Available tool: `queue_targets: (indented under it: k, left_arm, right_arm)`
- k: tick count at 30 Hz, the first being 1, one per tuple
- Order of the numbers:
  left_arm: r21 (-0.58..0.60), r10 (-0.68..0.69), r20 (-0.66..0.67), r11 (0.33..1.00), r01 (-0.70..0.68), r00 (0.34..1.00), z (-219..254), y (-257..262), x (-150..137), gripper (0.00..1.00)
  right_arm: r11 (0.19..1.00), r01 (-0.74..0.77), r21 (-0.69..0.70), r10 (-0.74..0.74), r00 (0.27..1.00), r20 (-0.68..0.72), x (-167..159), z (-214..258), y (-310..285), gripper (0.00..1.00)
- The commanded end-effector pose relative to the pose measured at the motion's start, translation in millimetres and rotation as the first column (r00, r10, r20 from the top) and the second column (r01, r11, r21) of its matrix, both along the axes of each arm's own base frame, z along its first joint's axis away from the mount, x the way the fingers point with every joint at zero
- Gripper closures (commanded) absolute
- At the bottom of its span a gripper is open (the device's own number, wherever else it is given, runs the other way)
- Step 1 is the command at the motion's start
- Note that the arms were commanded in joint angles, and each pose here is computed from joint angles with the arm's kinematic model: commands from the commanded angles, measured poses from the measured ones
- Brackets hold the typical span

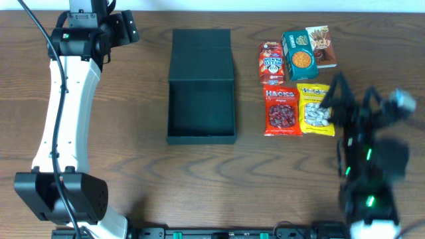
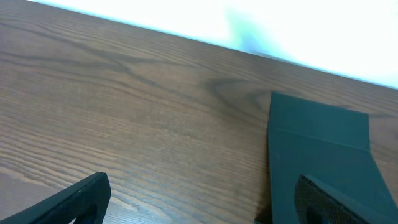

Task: Pack container
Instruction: 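Reach the right gripper to the teal Chunkies cookie box and grasp it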

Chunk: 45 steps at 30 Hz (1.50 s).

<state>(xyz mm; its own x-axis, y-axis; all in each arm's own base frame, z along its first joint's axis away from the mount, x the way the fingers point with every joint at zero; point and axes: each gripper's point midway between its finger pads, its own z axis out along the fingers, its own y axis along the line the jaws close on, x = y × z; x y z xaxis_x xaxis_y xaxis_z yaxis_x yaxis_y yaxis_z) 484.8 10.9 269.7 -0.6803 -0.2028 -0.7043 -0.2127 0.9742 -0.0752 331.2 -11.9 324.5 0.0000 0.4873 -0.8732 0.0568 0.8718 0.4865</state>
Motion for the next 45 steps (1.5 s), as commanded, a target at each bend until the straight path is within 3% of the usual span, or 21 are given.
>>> queue_targets:
  k: [1,7,12,18,27,31,34,45]
  left_arm:
    - [0.032,-0.016,-0.005,0.999,0.016,1.0,-2,4,3,0.05]
    - [0.038,-0.022,-0.006,0.999,0.022,1.0,-2,4,3,0.05]
    - [0.038,-0.022,-0.007,0.999,0.022,1.0,-2,4,3,0.05]
    - [0.037,-0.021,-0.013,0.999,0.022,1.0,-3,4,2,0.05]
    - [0.037,-0.022,-0.05,0.999,0.024,0.998,-10,4,-5,0.05]
    - [0.036,-0.022,-0.052,0.999,0.024,0.998,-10,4,-5,0.05]
    - [0.036,-0.022,-0.057,0.999,0.024,0.998,-11,4,-6,0.05]
    - [0.036,-0.022,-0.077,0.999,0.025,0.997,-14,4,-10,0.05]
  right_arm:
    - [0.979,-0.164,-0.118,0.154,0.984,-0.088,43,12,14,0.01]
    - [0.935,-0.261,-0.24,0.178,0.931,-0.319,137,3,9,0.01]
    - [0.916,-0.324,-0.237,0.178,0.856,-0.485,202,-36,2,0.01]
    - [0.901,-0.384,-0.203,0.194,0.773,-0.604,248,-99,8,0.01]
    - [0.851,-0.501,-0.16,0.205,0.597,-0.776,248,-207,30,0.01]
    - [0.834,-0.499,-0.234,0.086,0.536,-0.84,239,-234,22,0.01]
    - [0.833,-0.482,-0.271,0.01,0.503,-0.864,234,-248,13,0.01]
    - [0.862,-0.429,-0.269,-0.051,0.456,-0.889,233,-284,-6,0.01]
